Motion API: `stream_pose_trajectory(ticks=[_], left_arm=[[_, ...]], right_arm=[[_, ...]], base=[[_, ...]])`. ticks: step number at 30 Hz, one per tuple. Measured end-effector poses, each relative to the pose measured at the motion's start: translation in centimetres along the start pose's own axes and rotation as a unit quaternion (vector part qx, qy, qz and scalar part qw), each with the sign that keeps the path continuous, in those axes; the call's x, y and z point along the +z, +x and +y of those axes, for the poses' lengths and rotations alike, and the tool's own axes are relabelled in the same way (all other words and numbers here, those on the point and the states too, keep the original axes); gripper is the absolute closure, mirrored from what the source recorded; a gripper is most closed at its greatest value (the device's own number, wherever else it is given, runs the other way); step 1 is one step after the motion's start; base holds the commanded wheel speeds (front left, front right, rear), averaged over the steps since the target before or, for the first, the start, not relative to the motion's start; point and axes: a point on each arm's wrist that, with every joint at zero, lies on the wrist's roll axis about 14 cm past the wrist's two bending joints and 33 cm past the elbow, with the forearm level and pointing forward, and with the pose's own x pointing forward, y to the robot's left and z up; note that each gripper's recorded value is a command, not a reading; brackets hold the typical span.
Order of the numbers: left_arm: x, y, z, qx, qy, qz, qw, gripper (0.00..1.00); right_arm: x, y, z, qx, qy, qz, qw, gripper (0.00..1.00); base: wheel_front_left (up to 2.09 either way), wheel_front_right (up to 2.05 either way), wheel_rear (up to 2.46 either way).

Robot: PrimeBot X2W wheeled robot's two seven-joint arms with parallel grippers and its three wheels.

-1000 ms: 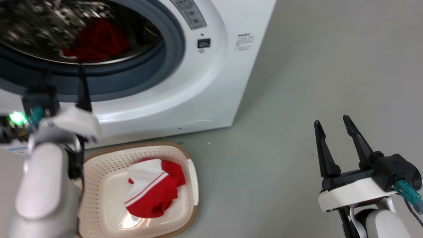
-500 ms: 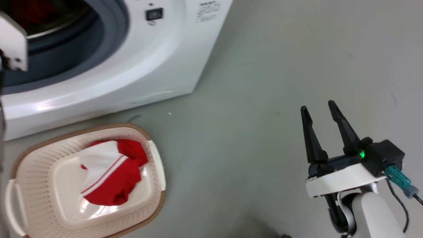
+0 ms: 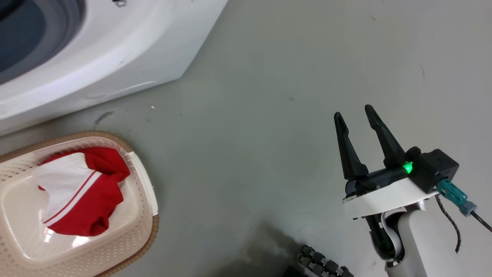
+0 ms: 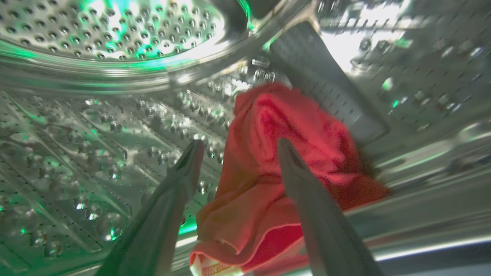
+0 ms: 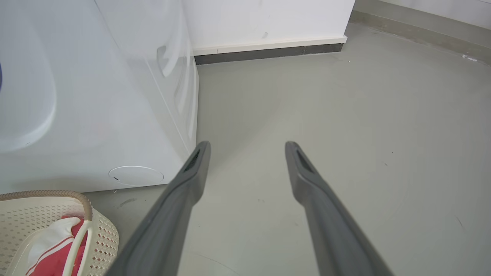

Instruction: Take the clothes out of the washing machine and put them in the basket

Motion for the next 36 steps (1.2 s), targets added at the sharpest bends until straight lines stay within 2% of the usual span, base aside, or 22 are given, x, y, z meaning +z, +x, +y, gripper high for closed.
stream_pose_trajectory(ticks=[12,21,22,23,24,25,30,36], left_arm=[[-5.0,2.0,-0.7,-0.017,0.025,0.123,0.992,0.00],[-6.9,2.0,-0.7,-0.019,0.009,0.177,0.984,0.00],[-7.1,2.0,-0.7,-0.018,0.003,0.182,0.983,0.03],[-7.2,1.9,-0.7,-0.017,-0.002,0.186,0.982,0.50],[-7.4,1.8,-0.8,-0.018,-0.002,0.190,0.982,0.67],[-7.5,1.7,-0.9,-0.018,-0.007,0.193,0.981,1.00],[-7.6,1.4,-1.0,-0.014,-0.015,0.194,0.981,1.00],[-6.0,0.9,0.2,0.021,-0.020,0.128,0.991,1.00]], right_arm=[[-1.5,0.3,-0.2,-0.005,-0.001,0.024,1.000,0.00],[-2.0,0.3,-0.6,-0.011,-0.006,0.033,0.999,0.00],[-2.1,0.3,-0.6,-0.012,-0.005,0.034,0.999,0.00],[-2.1,0.3,-0.7,-0.012,-0.004,0.034,0.999,0.00],[-2.1,0.3,-0.7,-0.013,-0.004,0.034,0.999,0.00],[-2.1,0.3,-0.7,-0.013,-0.004,0.034,0.999,0.00],[-2.0,0.3,-0.8,-0.014,-0.003,0.032,0.999,0.00],[-1.3,0.3,-1.0,-0.016,-0.005,0.022,1.000,0.00]], base=[[0.00,0.00,0.00],[0.00,0.00,0.00],[0.00,0.00,0.00],[0.00,0.00,0.00],[0.00,0.00,0.00],[0.00,0.00,0.00],[0.00,0.00,0.00],[0.00,0.00,0.00]])
